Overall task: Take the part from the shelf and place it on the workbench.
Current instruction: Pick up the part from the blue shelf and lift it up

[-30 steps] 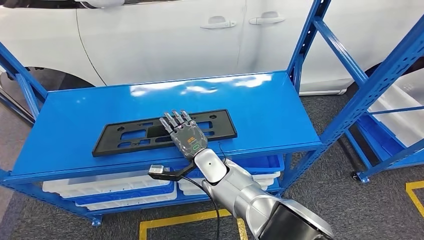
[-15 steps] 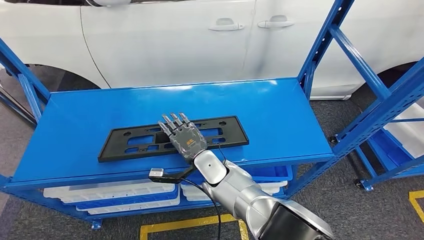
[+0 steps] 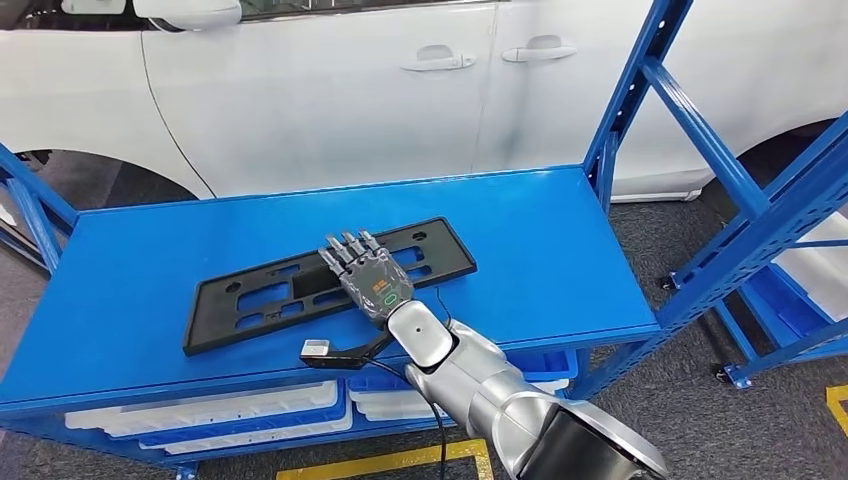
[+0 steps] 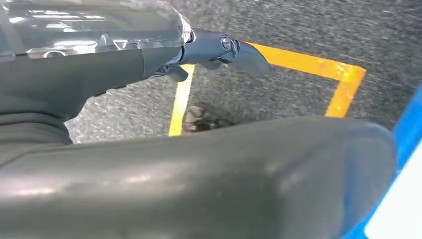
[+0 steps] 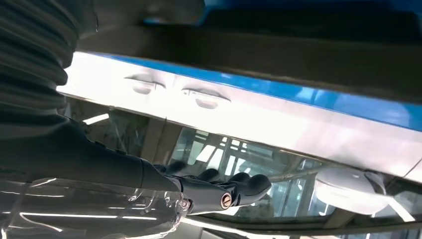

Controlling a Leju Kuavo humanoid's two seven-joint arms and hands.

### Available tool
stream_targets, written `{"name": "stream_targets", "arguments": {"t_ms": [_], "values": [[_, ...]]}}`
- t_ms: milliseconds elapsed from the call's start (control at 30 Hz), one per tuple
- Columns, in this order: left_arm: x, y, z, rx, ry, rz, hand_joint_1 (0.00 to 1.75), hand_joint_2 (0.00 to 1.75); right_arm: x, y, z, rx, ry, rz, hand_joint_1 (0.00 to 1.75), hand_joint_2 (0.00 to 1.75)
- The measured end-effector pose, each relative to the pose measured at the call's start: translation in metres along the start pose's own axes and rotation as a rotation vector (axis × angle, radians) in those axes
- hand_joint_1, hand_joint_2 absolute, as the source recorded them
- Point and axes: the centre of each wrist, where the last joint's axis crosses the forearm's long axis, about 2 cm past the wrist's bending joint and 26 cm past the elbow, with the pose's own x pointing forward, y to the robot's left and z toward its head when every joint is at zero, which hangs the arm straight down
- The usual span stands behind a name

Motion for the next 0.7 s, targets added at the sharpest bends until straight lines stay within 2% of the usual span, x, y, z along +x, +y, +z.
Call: {"name": "stream_targets", "arguments": {"t_ms": [167, 700], "values": [[0.0007, -0.0009, -0.0003, -0.004, -0.003, 0.002, 0.0, 0.0, -0.0004, 0.0007, 0.0, 0.033, -0.008, 0.004, 1.75, 1.75], [0.0011, -0.0037, -0.0004, -0.016, -0.026, 0.015, 0.0, 0.0, -0.0025, 0.0002, -0.0009, 0.057, -0.012, 0.001, 1.75, 1.75]]}}
